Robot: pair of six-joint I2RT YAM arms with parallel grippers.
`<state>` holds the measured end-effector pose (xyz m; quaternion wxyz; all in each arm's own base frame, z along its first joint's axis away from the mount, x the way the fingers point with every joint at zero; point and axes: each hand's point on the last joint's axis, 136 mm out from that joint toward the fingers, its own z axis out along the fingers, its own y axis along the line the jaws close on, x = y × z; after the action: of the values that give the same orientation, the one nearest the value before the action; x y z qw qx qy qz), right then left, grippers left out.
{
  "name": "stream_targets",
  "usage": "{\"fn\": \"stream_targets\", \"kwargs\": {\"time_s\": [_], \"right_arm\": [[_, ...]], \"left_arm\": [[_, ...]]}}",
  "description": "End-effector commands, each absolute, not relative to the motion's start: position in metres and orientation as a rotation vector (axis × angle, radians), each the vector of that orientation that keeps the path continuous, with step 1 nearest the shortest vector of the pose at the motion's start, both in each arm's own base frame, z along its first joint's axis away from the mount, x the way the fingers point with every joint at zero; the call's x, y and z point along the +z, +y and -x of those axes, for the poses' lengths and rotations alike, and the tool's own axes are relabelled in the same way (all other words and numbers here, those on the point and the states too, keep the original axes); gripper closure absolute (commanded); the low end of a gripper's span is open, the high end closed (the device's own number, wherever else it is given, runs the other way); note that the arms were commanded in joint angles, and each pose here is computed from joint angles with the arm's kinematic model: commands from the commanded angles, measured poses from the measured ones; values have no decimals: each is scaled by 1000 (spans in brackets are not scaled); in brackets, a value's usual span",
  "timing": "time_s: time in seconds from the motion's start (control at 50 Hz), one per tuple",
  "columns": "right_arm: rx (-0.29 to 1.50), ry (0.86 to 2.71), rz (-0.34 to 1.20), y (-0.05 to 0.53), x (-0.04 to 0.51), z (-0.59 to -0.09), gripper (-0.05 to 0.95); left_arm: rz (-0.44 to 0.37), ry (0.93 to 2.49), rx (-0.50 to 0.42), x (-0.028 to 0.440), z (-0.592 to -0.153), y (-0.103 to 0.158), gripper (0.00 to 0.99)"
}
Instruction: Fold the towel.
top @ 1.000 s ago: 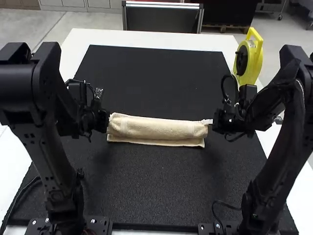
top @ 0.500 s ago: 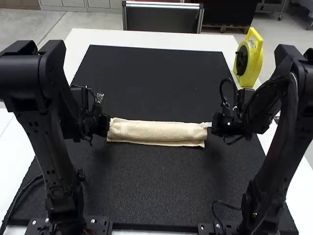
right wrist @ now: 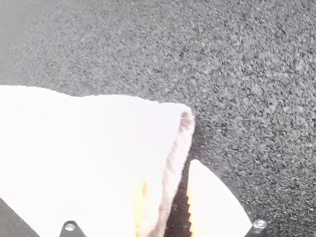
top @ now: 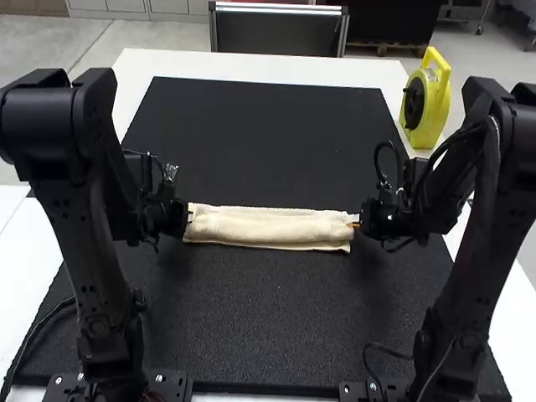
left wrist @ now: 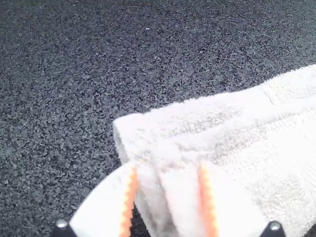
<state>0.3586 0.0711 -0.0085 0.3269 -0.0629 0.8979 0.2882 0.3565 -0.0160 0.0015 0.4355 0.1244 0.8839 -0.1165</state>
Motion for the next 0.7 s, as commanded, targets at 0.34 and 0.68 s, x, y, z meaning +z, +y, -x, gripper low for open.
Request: {"fn": "stream_targets", "kwargs": {"time_s": [0.34, 0.68], "right_arm": [[650, 2350, 86, 42, -19, -368, 0], [682, 2337, 41, 31, -15, -373, -2]], "left_arm": [[-297, 2175, -209, 0, -357, -5, 77], [-290, 2150, -201, 5, -361, -3, 36]]}}
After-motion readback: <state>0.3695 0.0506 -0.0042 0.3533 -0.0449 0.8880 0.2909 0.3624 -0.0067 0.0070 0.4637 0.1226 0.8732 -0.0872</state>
